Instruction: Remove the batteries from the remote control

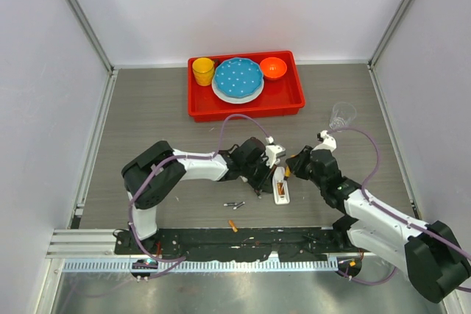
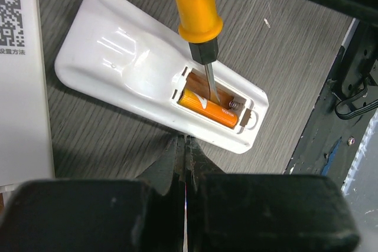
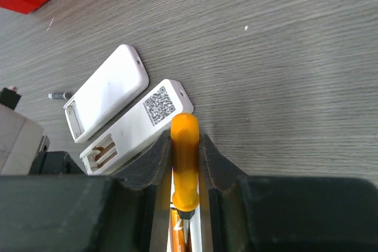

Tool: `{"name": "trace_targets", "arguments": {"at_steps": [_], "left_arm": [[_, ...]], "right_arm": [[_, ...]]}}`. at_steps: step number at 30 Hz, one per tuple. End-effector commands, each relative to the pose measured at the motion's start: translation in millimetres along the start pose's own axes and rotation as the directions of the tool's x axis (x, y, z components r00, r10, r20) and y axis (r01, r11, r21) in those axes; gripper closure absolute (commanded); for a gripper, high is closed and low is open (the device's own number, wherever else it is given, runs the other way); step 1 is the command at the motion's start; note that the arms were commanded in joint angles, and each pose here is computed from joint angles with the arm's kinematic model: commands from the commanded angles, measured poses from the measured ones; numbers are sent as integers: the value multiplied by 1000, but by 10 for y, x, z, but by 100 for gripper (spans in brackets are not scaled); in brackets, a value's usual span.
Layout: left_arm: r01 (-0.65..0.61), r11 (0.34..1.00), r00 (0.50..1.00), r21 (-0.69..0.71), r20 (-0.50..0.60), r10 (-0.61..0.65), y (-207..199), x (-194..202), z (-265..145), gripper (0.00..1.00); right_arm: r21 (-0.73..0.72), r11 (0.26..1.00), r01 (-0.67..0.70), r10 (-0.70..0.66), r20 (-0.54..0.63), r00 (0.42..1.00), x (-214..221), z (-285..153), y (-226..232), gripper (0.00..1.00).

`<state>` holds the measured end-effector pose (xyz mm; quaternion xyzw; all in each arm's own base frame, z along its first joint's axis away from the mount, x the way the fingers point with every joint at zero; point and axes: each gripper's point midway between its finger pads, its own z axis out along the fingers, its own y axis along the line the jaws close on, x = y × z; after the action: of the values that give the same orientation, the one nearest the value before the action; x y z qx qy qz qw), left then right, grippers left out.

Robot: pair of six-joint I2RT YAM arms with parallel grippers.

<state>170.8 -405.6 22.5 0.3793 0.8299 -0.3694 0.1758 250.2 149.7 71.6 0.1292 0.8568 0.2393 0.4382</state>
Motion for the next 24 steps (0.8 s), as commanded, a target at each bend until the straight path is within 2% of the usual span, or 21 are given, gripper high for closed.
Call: {"name": "trace_targets", "arguments": {"at_steps": [1,9,24], "left_arm": [[4,1000,1000,-25,-19,-4,76,55,116,100],[8,1000,1000,-20,-18,-8,68,43,116,100],[9,1000,1000,-4,-25,-9,41,53,117,100]], "right_arm": [[-100,986,-136,133,-41,990,55,16,163,99],[-108,964,-243,241,-27,970,25,40,116,99],[-126,926,-356,358,-7,934,-62,59,45,99]]}}
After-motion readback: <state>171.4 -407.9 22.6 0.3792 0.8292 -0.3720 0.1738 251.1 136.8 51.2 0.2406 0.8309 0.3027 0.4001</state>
